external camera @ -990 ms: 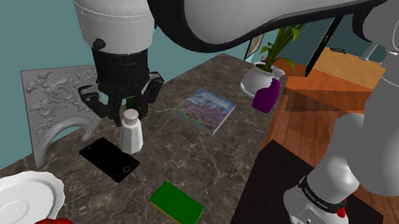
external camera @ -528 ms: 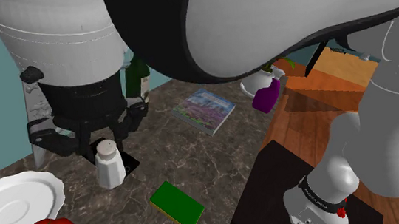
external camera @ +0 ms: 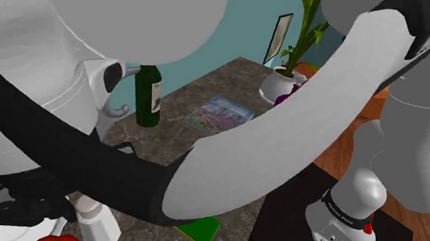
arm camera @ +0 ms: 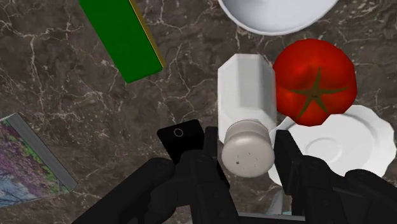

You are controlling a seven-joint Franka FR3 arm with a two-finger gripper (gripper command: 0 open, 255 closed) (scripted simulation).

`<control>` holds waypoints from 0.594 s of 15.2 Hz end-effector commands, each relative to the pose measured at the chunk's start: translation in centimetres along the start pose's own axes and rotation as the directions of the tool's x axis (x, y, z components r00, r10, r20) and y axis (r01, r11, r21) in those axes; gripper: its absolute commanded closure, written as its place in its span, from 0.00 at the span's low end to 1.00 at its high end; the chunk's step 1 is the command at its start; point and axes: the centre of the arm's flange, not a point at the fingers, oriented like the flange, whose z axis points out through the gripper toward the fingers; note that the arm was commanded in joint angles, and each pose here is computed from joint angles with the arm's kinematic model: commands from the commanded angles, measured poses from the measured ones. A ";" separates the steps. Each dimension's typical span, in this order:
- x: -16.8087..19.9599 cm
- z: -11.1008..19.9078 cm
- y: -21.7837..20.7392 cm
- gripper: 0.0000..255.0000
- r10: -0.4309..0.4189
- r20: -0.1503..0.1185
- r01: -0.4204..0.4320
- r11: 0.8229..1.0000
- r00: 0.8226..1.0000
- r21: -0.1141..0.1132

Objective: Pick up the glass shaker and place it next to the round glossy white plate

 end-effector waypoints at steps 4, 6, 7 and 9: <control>-0.4 2.5 -0.3 1.00 0.000 0.000 0.000 1.000 1.000 0.001; -0.5 3.6 -0.4 1.00 0.000 0.000 0.000 1.000 1.000 0.001; -0.6 4.1 -0.4 1.00 0.000 0.000 0.000 1.000 1.000 0.001; -0.8 5.1 -0.5 1.00 0.000 0.000 0.000 1.000 1.000 0.001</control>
